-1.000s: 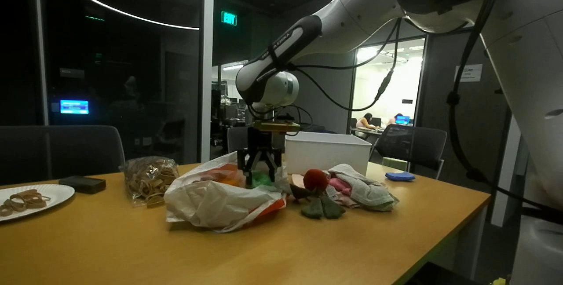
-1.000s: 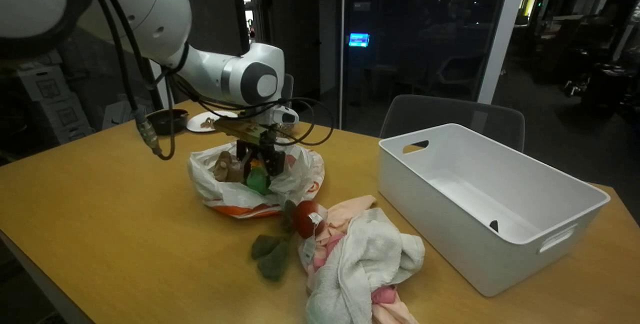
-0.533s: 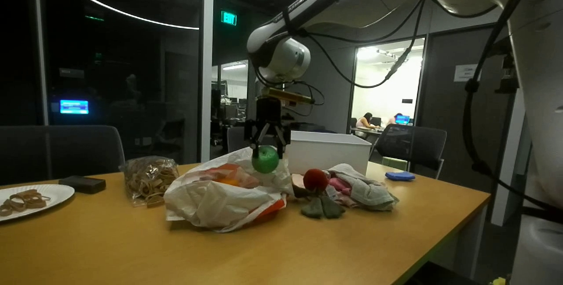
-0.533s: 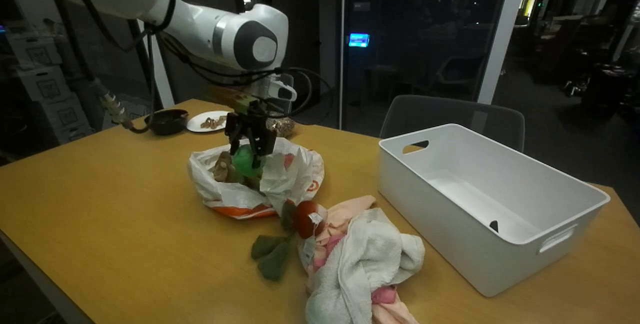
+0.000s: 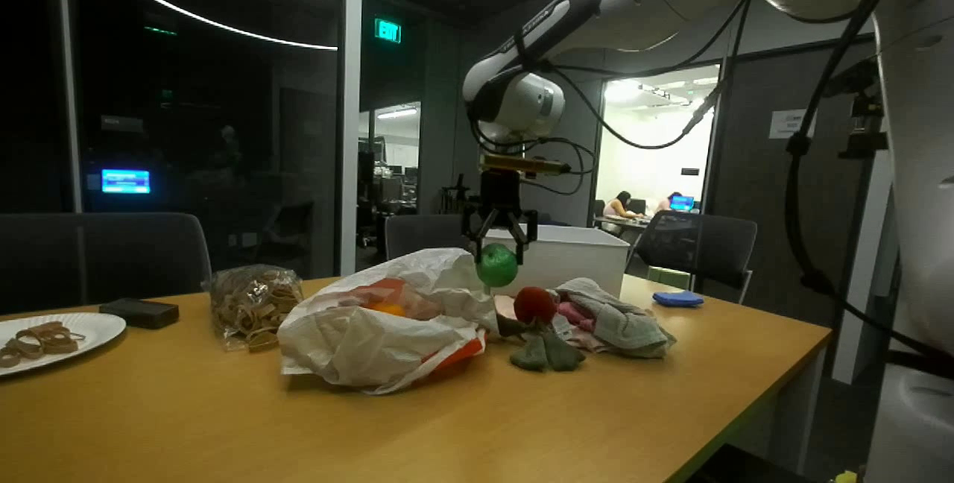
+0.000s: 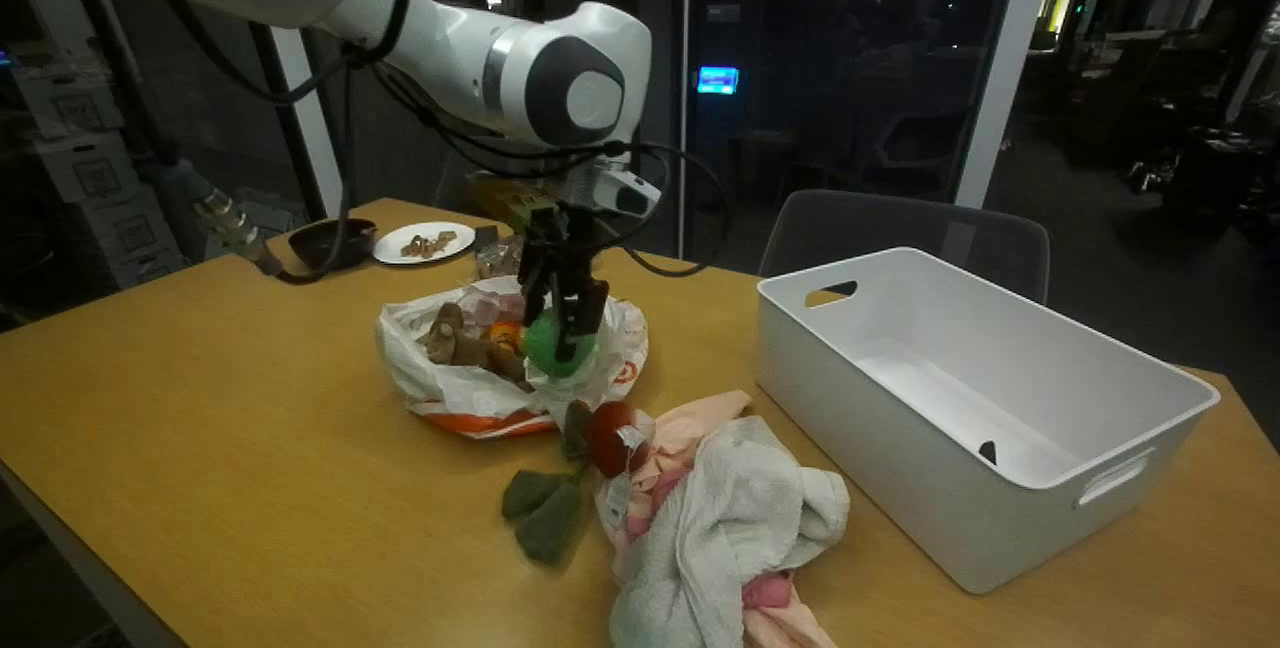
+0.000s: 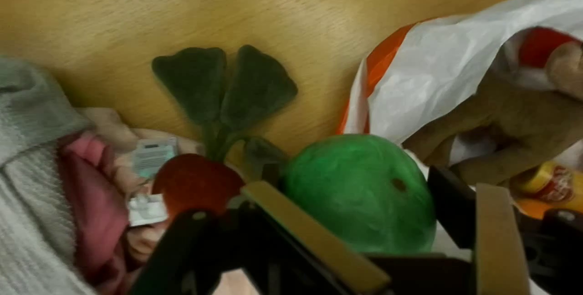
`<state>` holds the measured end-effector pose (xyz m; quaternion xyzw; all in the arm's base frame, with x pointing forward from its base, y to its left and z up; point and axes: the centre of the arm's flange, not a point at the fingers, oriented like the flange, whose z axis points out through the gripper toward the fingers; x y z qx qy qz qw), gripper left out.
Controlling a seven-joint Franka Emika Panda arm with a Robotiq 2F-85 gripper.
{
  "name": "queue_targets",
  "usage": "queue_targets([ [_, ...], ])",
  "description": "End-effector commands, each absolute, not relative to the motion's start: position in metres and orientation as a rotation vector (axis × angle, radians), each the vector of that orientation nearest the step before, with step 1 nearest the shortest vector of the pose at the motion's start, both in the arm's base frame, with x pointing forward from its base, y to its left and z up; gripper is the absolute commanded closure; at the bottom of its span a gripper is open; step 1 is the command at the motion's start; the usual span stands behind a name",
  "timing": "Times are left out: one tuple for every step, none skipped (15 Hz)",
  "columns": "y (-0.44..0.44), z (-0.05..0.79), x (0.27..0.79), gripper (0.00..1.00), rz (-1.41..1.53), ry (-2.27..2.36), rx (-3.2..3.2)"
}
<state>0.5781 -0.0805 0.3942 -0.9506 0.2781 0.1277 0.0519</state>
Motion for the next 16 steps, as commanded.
queue_targets([
  [-0.127,0.393,0.553,0.44,0.282,1.125,-2.822],
  [-0.139,0.389,0.553,0.44,0.242,1.193,-2.809],
  [-0.149,0.384,0.556,0.44,0.202,1.245,-2.811],
  [-0.156,0.381,0.558,0.42,0.166,1.278,-2.807],
  [-0.159,0.380,0.559,0.05,0.124,1.282,-2.824],
  [-0.158,0.380,0.560,0.04,0.090,1.267,-2.835],
  [-0.153,0.380,0.562,0.00,0.081,1.211,-2.841],
  [-0.146,0.380,0.563,0.00,0.080,1.157,-2.844],
  [-0.135,0.380,0.566,0.00,0.078,1.081,-2.860],
  [-0.123,0.378,0.569,0.00,0.085,1.031,-2.883],
  [-0.109,0.375,0.573,0.00,0.097,0.970,-2.933],
  [-0.091,0.369,0.577,0.00,0.116,0.899,-2.987],
  [-0.074,0.366,0.580,0.00,0.124,0.831,-3.025],
  [-0.054,0.365,0.584,0.00,0.113,0.756,-3.058],
  [-0.036,0.365,0.588,0.00,0.097,0.692,-3.083],
  [-0.017,0.368,0.590,0.00,0.070,0.629,-3.108],
])
